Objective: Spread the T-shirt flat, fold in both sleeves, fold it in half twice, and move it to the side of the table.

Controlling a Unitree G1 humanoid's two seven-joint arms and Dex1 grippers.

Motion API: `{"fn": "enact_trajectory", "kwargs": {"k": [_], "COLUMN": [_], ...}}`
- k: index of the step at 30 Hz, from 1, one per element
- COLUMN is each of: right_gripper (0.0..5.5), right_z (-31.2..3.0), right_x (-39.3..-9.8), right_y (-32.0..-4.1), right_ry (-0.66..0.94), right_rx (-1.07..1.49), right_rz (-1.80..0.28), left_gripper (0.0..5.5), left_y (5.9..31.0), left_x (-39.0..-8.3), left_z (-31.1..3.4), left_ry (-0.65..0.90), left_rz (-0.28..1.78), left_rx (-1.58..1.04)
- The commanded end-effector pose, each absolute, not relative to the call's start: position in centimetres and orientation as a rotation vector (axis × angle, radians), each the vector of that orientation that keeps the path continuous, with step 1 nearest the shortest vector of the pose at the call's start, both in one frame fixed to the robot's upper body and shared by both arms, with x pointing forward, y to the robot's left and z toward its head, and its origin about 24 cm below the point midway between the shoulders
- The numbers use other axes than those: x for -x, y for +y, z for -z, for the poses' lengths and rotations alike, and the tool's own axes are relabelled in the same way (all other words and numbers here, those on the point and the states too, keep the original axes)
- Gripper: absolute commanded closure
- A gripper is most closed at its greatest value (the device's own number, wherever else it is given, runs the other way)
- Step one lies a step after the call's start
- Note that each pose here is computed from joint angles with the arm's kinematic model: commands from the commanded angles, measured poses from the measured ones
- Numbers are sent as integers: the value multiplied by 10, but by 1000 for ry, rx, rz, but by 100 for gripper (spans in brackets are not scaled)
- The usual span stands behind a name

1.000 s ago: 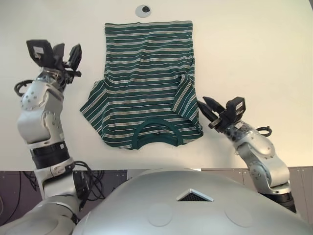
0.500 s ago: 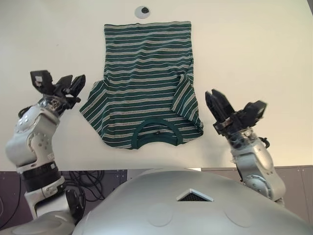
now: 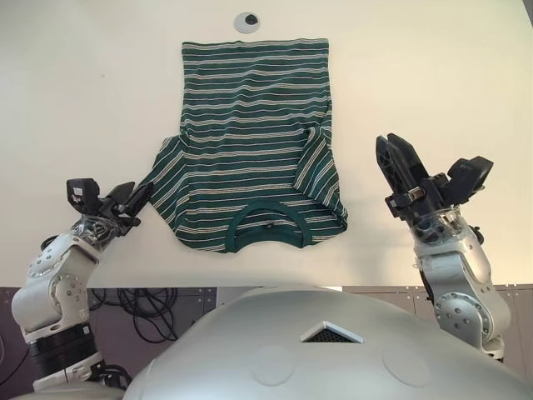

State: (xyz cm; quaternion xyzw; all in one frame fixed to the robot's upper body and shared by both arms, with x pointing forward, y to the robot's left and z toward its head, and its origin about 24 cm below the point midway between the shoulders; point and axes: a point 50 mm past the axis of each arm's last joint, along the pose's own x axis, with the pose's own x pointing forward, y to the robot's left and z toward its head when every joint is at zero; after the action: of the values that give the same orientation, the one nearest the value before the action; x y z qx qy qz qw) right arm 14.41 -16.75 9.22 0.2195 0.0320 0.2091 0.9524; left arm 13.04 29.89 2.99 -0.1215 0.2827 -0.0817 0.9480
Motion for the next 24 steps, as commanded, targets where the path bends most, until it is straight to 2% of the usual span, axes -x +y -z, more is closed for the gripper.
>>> {"fn": "enact_trajectory", "kwargs": {"k": [1, 14, 20, 24], "right_gripper": [425, 425, 425, 425], "right_z": [-87, -79, -75, -72], "right_x": [-146, -148, -145, -142], "right_y": [-167, -169, -167, -163], "right_ry": [111, 140, 150, 150], "right_rx": [-412, -360, -360, -370], "right_rz": [-425, -379, -354, -333], "left_gripper": [348, 546, 546, 546], "left_y": [297, 302, 299, 294], "left_x": [-127, -138, -157, -173], "left_z": [-22, -19, -32, -57], "left_ry": [629, 635, 569, 468], "left_rz": [175, 205, 247, 297], "left_rx": [242, 216, 229, 274]}}
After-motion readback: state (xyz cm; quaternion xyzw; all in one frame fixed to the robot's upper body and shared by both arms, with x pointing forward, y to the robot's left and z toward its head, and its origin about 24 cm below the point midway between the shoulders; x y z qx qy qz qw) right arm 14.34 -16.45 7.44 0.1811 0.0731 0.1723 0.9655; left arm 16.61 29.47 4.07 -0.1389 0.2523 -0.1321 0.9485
